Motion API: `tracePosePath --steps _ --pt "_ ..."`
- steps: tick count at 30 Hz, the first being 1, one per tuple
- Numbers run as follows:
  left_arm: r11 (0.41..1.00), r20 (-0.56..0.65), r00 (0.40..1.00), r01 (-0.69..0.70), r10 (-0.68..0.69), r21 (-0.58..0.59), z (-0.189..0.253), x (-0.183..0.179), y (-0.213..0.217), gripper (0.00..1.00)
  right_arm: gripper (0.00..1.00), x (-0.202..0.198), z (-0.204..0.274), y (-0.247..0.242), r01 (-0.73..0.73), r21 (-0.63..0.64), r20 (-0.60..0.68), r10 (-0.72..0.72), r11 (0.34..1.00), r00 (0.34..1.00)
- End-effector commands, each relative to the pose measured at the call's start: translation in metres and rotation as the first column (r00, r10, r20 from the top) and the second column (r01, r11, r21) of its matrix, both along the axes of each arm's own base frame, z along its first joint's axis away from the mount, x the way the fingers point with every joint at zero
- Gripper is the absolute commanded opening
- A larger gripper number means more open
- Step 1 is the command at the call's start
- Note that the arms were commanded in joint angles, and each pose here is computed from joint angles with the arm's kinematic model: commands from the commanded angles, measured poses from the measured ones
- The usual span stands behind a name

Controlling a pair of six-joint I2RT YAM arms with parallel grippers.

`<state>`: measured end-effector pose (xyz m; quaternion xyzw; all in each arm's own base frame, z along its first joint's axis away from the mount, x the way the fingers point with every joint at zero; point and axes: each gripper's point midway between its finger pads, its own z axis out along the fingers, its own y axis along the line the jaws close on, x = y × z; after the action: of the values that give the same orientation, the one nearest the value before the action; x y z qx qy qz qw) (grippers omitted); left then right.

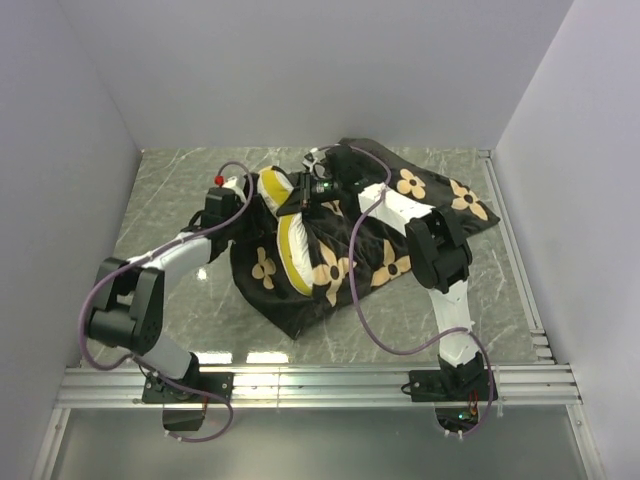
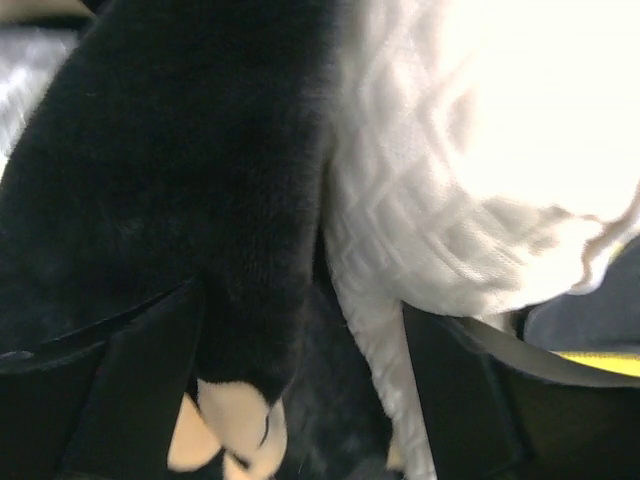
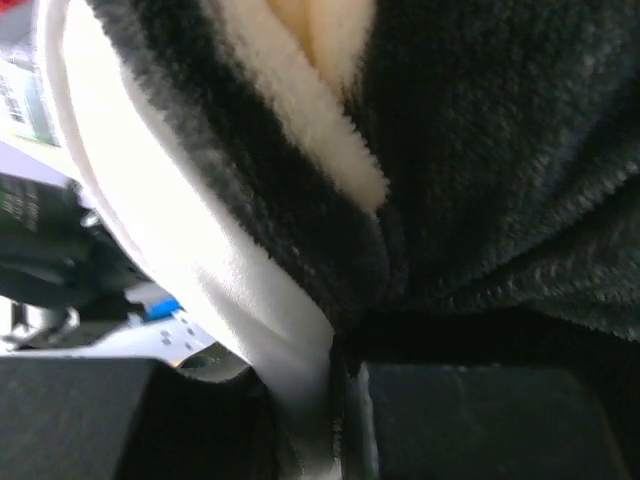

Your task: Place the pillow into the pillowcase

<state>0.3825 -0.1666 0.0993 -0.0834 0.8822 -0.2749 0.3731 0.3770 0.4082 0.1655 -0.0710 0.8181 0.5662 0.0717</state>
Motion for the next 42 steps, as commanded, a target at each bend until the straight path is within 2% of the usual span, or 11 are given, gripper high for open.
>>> tracePosePath --steps 1,2,4,7,8,11,16,24,30,35,42 --pt "0.985 0.080 0.983 -0.168 0.164 0.042 0.005 0.046 0.006 0.82 0.00 -0.056 0.127 0.006 -0.231 0.322 0.075 0.218 0.918 0.973" --pt "0.983 0.066 0.983 -0.175 0.171 0.063 -0.001 0.048 0.006 0.81 0.00 -0.061 0.135 0.004 -0.217 0.351 0.004 0.230 0.911 0.973" --pt "0.972 0.027 0.976 -0.219 0.218 0.088 -0.016 0.057 0.012 0.79 0.00 -0.067 0.149 -0.002 -0.236 0.401 0.060 0.232 0.885 0.971" --pt "0.981 0.049 0.980 -0.195 0.195 0.003 -0.007 0.060 0.019 0.82 0.00 -0.064 0.158 -0.012 -0.216 0.380 0.063 0.208 0.899 0.976" --pt "0.993 0.052 0.993 -0.106 0.108 -0.042 -0.001 0.052 0.008 0.84 0.00 -0.062 0.156 -0.013 -0.226 0.361 0.124 0.194 0.905 0.973" --pt "0.996 0.112 0.992 0.061 -0.053 -0.071 0.029 0.025 0.006 0.87 0.00 -0.052 0.147 -0.017 -0.197 0.295 0.129 0.166 0.935 0.978" --pt "0.982 0.171 0.968 0.188 -0.184 -0.009 0.058 -0.008 0.014 0.87 0.00 -0.054 0.162 -0.017 -0.189 0.387 0.069 0.176 0.902 0.982" --pt "0.992 0.105 0.989 0.114 -0.109 -0.046 0.067 -0.045 0.021 0.65 0.00 -0.052 0.171 -0.018 -0.190 0.435 0.072 0.176 0.880 0.982" --pt "0.994 0.182 0.977 0.111 -0.108 -0.009 0.098 -0.065 0.035 0.69 0.00 -0.041 0.151 -0.019 -0.152 0.382 0.051 0.144 0.912 0.988" --pt "0.997 0.099 0.992 0.072 -0.074 0.023 0.075 -0.082 0.044 0.84 0.00 -0.037 0.158 -0.017 -0.142 0.396 0.063 0.127 0.907 0.990" --pt "0.998 0.112 0.993 0.040 -0.044 0.041 0.057 -0.050 0.026 0.85 0.00 -0.046 0.171 -0.020 -0.146 0.426 0.059 0.134 0.893 0.989"
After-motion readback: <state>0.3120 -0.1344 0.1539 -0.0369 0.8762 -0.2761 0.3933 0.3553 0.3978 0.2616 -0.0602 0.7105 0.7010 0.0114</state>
